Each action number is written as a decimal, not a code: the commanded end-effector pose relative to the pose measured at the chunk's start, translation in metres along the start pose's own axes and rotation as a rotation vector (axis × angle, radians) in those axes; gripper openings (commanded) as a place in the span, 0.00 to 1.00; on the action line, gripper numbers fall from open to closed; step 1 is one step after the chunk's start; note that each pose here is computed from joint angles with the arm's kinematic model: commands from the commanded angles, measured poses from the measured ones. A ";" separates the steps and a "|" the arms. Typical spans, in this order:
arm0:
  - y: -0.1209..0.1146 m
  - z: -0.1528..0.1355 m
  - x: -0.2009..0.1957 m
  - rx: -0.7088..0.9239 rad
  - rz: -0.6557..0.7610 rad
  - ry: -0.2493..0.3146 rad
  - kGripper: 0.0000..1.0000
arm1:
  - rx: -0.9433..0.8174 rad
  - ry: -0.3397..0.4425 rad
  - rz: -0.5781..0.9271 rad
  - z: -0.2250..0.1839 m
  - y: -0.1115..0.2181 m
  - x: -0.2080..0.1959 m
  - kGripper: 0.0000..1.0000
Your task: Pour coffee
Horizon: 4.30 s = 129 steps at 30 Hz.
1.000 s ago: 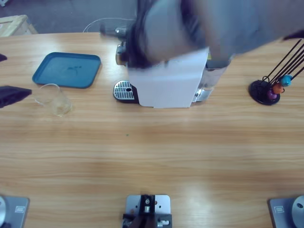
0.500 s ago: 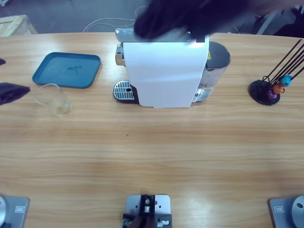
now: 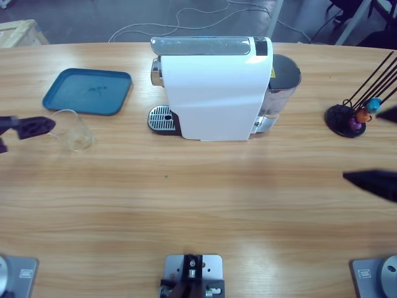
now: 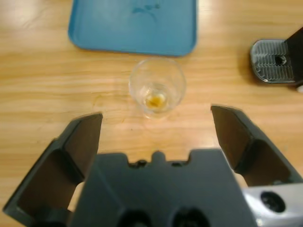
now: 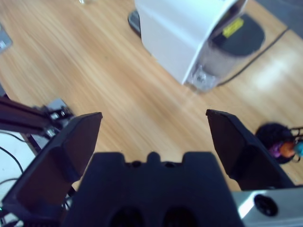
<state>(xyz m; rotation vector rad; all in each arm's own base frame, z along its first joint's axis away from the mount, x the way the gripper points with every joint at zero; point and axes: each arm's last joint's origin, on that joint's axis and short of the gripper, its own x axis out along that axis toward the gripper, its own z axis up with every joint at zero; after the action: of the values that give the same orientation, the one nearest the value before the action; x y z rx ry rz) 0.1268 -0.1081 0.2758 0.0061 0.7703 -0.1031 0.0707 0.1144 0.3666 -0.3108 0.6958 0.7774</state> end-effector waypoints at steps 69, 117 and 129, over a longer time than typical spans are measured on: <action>-0.069 0.047 0.201 0.942 -0.864 -0.215 0.00 | 0.038 0.202 -0.125 -0.016 -0.006 -0.001 1.00; -0.027 0.019 0.018 0.397 -0.456 -0.032 0.99 | 0.328 0.379 -0.166 0.207 -0.118 0.176 0.00; -0.029 0.013 0.028 0.406 -0.463 0.001 1.00 | 0.343 0.382 -0.109 0.211 -0.122 0.193 0.00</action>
<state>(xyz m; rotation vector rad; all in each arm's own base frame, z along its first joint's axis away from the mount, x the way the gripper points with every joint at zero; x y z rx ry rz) 0.1509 -0.1357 0.2817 0.1954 0.6721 -0.6969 0.3355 0.2332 0.4241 -0.1634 1.0539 0.4883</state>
